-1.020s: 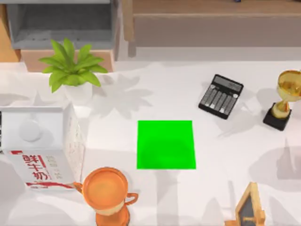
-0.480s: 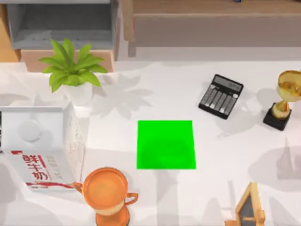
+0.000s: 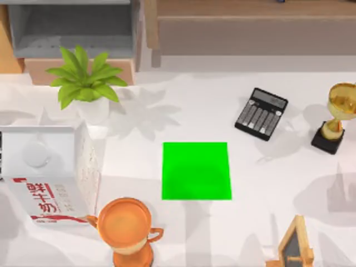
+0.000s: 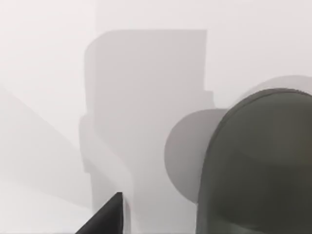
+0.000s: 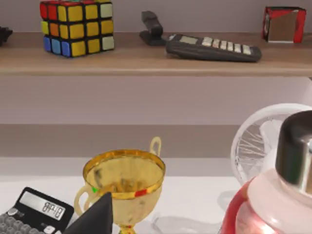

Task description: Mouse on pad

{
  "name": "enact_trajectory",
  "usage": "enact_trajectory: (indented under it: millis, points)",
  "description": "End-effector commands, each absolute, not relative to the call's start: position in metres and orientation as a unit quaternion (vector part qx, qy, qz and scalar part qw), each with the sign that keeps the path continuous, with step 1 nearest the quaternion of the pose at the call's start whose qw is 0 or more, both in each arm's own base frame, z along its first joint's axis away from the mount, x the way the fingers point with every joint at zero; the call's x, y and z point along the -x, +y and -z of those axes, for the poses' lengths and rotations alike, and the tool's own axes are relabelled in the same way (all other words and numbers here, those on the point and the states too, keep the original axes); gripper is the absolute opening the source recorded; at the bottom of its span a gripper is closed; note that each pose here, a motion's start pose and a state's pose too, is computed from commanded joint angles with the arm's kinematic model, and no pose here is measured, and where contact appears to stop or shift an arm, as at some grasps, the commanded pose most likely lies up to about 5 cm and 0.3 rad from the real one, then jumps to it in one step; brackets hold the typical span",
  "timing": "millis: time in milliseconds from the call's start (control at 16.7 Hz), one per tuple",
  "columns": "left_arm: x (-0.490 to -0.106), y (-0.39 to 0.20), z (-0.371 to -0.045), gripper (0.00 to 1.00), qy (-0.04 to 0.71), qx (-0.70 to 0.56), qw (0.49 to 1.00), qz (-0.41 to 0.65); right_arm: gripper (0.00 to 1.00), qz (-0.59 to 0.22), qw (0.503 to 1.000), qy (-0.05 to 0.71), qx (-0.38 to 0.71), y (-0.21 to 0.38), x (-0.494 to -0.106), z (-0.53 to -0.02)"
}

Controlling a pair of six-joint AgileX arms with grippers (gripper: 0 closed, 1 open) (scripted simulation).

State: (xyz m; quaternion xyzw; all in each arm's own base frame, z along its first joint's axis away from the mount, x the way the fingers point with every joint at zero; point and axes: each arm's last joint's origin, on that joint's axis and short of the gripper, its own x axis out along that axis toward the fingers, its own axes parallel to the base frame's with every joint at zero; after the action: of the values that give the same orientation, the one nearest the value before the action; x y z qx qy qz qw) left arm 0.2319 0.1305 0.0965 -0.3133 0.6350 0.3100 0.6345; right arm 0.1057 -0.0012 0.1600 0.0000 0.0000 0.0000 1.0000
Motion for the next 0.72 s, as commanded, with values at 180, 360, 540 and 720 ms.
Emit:
enact_trajectory:
  millis: [180,360,540,720]
  points:
    - [-0.2319,0.1305,-0.0965,0.17,0.635,0.313,0.634,-0.310,1.00,0.000,1.000,0.000,0.000,-0.0012,-0.1057,-0.1600]
    - [-0.2319,0.1305,-0.0965,0.00,0.635,0.313,0.634,-0.310,1.00,0.000,1.000,0.000,0.000,-0.0012,-0.1057,-0.1600]
    - [-0.2319,0.1305,-0.0965,0.00,0.635,0.313,0.634,-0.310,1.00,0.000,1.000,0.000,0.000,-0.0012,-0.1057,-0.1600]
    - [-0.2319,0.1305,-0.0965,0.00,0.635,0.313,0.634,-0.310,1.00,0.000,1.000,0.000,0.000,-0.0012,-0.1057,-0.1600]
